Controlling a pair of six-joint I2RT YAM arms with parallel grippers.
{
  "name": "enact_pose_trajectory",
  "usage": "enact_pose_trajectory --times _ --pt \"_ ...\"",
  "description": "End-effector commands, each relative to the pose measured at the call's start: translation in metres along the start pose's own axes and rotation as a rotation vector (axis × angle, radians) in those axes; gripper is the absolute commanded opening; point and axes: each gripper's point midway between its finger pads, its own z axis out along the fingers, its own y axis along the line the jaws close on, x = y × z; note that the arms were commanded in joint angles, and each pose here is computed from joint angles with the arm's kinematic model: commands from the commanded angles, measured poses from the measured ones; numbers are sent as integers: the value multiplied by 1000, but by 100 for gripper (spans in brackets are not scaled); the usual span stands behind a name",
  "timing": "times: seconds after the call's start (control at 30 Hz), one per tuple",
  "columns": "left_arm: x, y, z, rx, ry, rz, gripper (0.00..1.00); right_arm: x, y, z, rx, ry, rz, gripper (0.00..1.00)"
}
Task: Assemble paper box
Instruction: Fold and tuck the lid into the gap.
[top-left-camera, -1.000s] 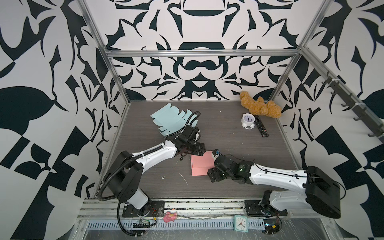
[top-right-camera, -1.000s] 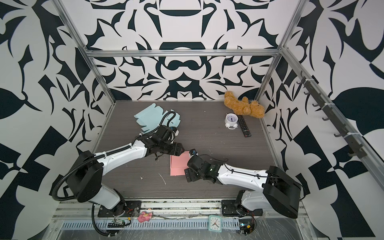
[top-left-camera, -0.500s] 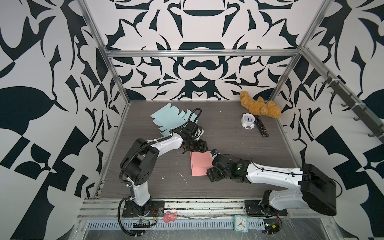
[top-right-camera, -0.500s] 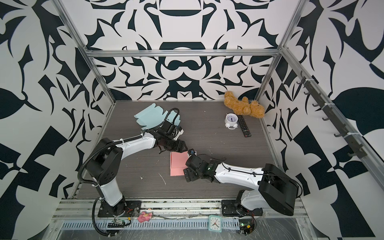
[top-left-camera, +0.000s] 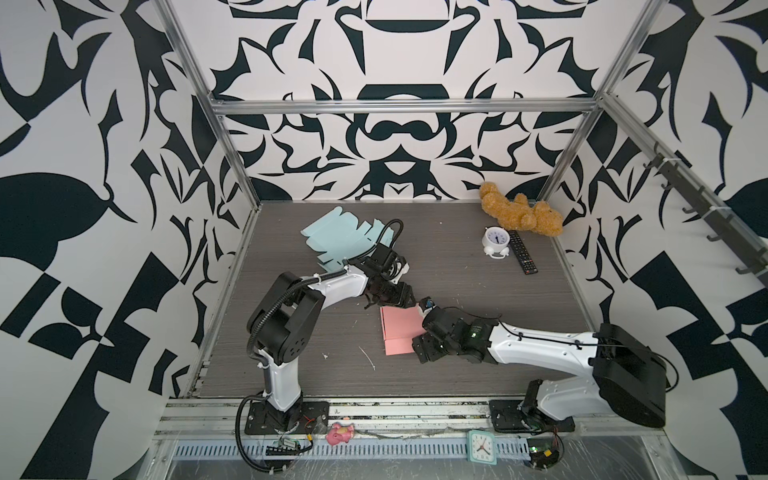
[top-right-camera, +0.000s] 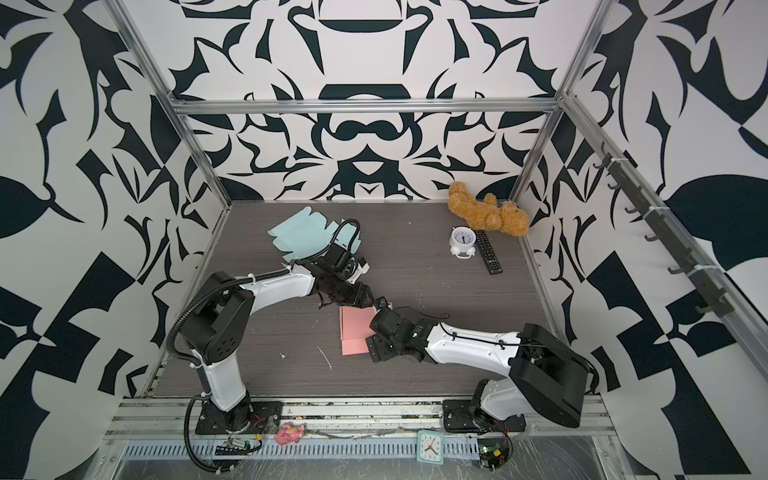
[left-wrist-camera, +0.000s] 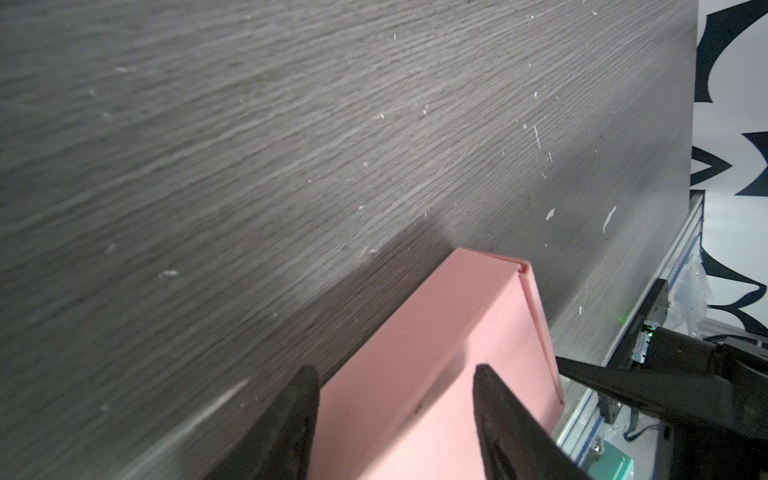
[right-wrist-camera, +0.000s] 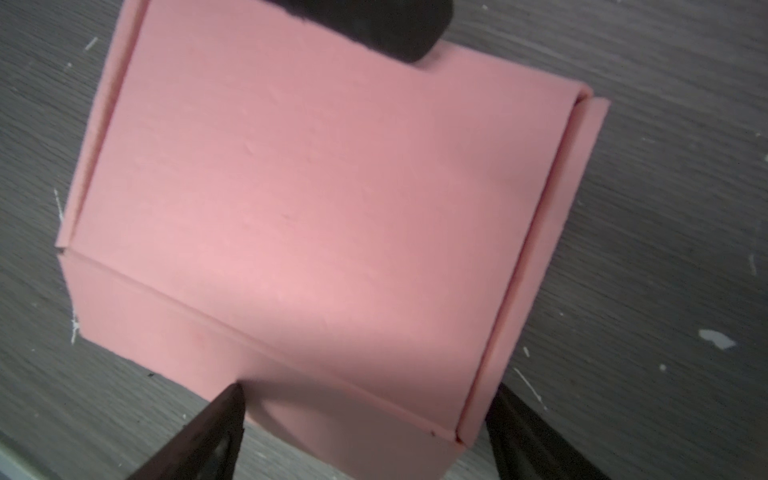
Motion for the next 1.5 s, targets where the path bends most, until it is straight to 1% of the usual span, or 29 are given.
enact_pose_trajectory --times 0.0,0.43,0.6,1.1,1.47 --pt "6 1 4 17 29 3 62 -18 5 -3 -5 -44 -5 92" --pt "9 0 1 20 30 3 60 -19 -1 6 12 -44 2 91" --pt "10 -3 0 39 31 -3 59 -20 -5 3 24 -52 6 91" --pt "23 4 -6 16 28 -27 59 -22 -10 -5 30 -76 22 91" --pt "28 5 -8 14 25 -38 58 -31 -5 -6 14 -95 18 90"
